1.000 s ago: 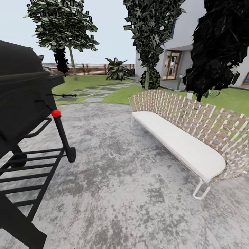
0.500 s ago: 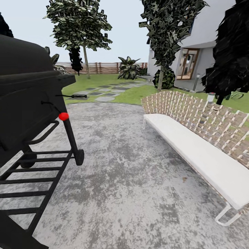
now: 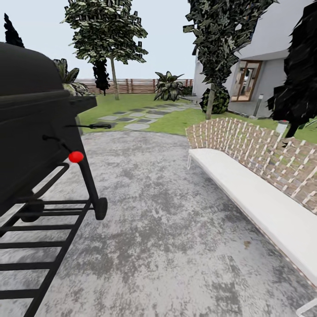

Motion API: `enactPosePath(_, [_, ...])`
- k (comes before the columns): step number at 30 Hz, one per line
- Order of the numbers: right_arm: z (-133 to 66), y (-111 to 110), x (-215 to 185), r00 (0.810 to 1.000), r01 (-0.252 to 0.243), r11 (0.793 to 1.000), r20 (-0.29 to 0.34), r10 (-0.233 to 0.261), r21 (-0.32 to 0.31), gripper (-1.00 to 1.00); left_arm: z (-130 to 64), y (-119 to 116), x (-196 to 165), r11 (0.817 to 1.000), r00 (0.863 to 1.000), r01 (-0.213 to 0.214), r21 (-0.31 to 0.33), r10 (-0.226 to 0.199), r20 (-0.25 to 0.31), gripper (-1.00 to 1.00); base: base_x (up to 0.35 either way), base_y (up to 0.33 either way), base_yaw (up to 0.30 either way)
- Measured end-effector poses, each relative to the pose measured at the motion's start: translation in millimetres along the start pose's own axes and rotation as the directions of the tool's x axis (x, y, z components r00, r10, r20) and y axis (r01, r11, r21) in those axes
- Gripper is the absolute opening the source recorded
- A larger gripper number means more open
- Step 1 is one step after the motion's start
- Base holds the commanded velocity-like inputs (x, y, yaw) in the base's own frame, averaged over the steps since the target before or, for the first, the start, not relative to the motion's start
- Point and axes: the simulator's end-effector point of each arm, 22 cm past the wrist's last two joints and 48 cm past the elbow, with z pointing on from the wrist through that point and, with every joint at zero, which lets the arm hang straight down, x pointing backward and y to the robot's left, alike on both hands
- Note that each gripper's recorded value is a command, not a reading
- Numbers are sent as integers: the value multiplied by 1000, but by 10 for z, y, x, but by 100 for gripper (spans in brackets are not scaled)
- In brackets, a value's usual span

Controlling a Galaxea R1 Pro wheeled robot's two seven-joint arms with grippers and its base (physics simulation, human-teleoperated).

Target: In the garden, pick up the pesticide atomizer on the floor and spray pesticide onto both trees until each tree trunk is fully covered.

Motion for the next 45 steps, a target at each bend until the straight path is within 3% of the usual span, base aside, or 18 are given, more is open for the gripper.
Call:
enactPosePath(25, [-1, -1, -59, 1000, 1, 1000, 27, -1, 1, 100, -2, 7, 5, 1000, 1000, 0, -1, 0, -1, 100, 340, -1, 23])
enactPosePath(45, [-2, 4, -57, 1000, 2, 1000, 27, -2, -1, 100, -2, -5, 8, 1000, 1000, 0, 1, 0, -1, 100, 331, -150, 30])
